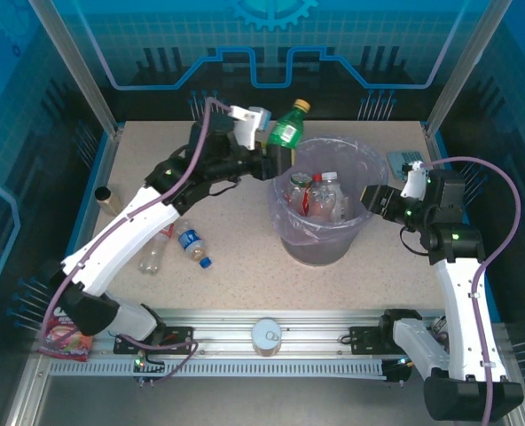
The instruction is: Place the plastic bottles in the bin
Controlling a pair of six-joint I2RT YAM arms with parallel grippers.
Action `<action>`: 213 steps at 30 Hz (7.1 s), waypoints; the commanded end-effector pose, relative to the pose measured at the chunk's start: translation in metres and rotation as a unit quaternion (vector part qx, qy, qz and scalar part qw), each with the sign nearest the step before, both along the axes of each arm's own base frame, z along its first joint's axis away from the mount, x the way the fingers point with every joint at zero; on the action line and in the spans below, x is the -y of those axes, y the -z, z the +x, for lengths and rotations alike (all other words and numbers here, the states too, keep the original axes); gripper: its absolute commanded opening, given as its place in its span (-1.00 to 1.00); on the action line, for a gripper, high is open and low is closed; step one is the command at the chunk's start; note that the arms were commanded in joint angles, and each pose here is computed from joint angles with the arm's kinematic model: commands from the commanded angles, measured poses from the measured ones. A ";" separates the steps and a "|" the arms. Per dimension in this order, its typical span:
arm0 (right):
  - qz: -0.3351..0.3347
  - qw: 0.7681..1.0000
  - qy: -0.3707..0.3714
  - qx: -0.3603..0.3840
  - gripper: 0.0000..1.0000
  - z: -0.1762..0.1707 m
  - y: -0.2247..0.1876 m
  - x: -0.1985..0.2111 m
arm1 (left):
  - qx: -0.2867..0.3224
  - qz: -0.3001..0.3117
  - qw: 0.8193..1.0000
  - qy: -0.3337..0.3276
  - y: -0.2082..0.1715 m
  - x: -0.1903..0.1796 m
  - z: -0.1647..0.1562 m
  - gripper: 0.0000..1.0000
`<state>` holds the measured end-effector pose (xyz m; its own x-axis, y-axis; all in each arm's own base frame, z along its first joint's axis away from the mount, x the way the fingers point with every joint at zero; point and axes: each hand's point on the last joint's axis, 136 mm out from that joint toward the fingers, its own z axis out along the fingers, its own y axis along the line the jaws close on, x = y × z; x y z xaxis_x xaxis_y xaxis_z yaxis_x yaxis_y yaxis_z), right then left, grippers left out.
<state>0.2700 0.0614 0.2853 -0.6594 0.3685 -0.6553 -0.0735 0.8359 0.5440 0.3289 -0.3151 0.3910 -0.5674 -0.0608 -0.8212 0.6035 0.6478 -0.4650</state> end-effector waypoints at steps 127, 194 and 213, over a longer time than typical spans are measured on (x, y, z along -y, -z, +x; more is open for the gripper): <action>0.001 0.999 -0.040 0.003 0.09 0.000 0.008 -0.009 | -0.422 0.104 0.787 -0.437 0.352 -0.261 -0.044 0.61; 0.008 0.998 -0.052 0.041 -0.16 0.009 -0.034 -0.021 | -0.150 -0.076 0.986 0.004 -0.008 0.083 0.005 -0.26; 0.013 0.997 -0.059 0.037 -0.16 0.020 -0.026 -0.023 | -0.209 -0.036 0.977 0.006 0.061 0.112 -0.006 0.38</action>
